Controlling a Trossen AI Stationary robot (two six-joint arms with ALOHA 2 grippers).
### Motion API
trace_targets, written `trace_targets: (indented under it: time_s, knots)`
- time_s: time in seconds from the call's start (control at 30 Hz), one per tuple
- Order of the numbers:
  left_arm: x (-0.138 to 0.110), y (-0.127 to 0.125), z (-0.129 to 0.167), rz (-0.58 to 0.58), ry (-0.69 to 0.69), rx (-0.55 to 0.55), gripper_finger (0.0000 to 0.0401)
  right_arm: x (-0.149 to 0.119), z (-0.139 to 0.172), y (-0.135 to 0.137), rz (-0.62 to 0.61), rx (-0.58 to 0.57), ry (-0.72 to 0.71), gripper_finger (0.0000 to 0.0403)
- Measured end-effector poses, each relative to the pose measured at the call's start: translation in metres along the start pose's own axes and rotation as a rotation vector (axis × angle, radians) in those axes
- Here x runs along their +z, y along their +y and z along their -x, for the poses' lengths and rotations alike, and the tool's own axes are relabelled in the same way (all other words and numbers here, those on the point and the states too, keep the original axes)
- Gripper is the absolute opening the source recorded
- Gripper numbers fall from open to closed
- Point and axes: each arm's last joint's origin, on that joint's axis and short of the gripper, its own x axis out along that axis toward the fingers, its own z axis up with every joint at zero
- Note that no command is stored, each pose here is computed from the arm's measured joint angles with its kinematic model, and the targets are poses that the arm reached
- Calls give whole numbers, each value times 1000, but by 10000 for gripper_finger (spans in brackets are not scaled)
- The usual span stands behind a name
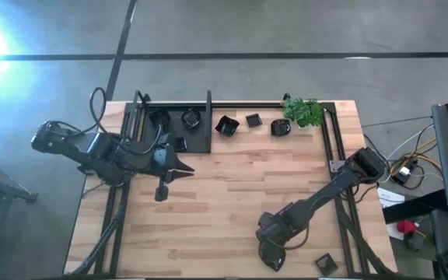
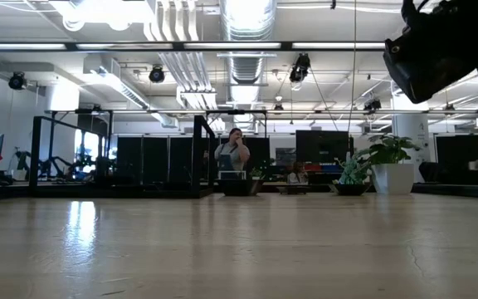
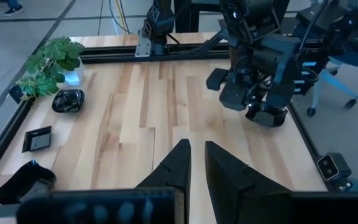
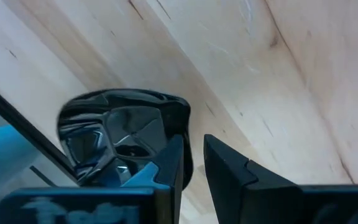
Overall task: Pick & Place Mini shaped plates
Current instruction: Stack the black leaf shaped plate on top of the black leaf shaped plates on the shelf
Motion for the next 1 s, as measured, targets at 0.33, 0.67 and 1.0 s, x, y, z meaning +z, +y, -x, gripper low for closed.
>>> trace_targets:
  time_s: [0.33, 0.67, 1.0]
  knots:
    - [1, 0, 0, 1, -7, -1, 41, 2, -15, -3, 20, 98, -27, 61]
    - [0, 0, -1, 0, -7, -1, 41, 2, -21, -6, -39, 117, -26, 49]
    - [1, 0, 0, -21, -9, -1, 41, 2, -9, 5, -21, 144, -37, 8]
